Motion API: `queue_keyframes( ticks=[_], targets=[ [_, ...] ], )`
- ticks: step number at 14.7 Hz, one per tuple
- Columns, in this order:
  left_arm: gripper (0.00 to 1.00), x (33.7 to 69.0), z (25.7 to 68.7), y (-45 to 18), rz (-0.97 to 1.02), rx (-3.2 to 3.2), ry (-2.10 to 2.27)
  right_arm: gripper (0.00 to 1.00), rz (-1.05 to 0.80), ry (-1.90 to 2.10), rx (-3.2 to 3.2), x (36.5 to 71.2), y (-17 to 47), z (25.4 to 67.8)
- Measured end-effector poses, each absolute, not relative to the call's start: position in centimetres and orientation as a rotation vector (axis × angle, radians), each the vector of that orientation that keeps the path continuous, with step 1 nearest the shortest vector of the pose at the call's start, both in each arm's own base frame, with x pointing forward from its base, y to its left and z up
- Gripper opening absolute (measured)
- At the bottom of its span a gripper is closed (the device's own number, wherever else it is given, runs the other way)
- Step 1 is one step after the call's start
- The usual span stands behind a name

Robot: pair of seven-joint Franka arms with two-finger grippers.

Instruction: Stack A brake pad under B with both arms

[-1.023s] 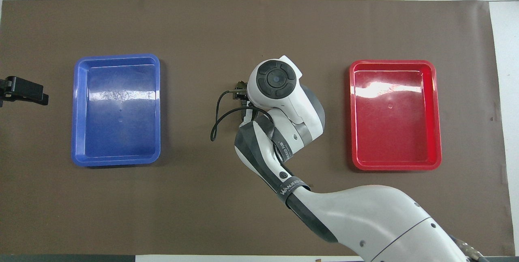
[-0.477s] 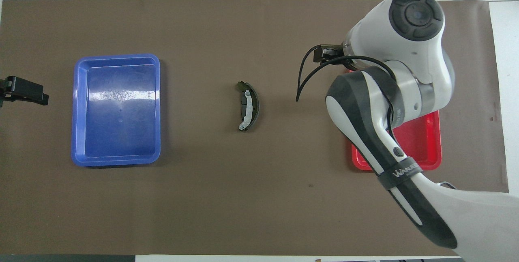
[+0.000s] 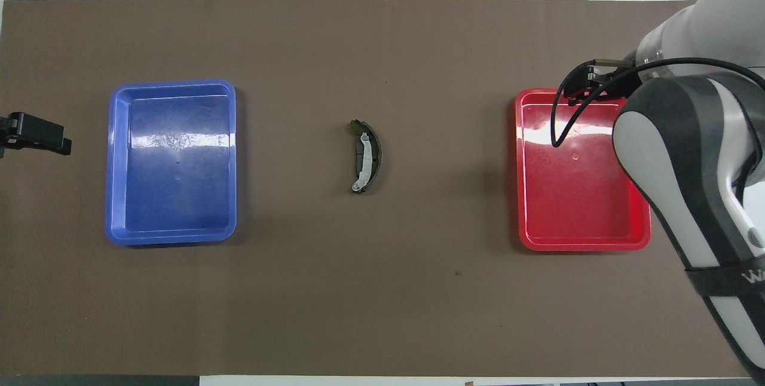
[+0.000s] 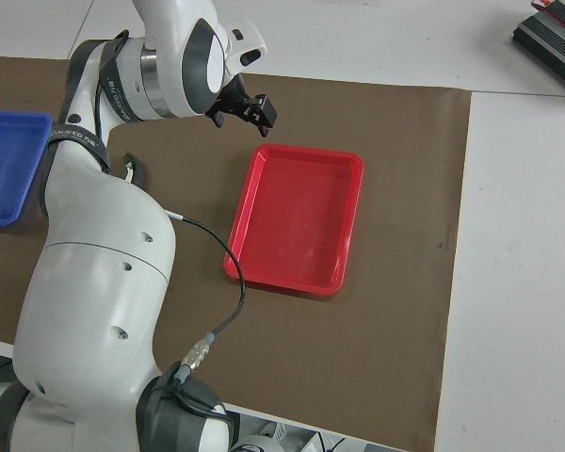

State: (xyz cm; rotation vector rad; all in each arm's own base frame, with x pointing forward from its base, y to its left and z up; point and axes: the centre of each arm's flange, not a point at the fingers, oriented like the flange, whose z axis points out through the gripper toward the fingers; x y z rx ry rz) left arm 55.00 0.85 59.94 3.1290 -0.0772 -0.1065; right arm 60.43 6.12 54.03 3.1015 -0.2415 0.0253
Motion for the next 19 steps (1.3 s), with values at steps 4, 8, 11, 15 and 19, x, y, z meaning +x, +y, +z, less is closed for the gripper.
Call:
queue_keyframes(
  ticks=[4,8,11,15,19],
  targets=[
    [1.0,55.0,59.9,0.9,-0.107,3.129,-0.077,1.0,-0.011,-0.271,3.1,57.5,2.6,58.3],
    [1.0,55.0,59.9,0.9,-0.107,3.129,-0.077,1.0,-0.028,-0.34,3.095,54.9,0.1,61.4],
    [1.0,55.0,59.9,0.9,-0.107,3.129,-0.077,1.0,-0.048,-0.377,3.09,54.3,-1.6,61.7],
    [1.0,55.0,59.9,0.9,-0.107,3.129,-0.077,1.0,-0.079,-0.364,3.09,54.0,-3.4,61.6],
    [1.0,55.0,59.9,0.9,-0.107,3.129,-0.077,1.0,-0.09,-0.308,3.096,54.0,-2.9,61.4]
  ],
)
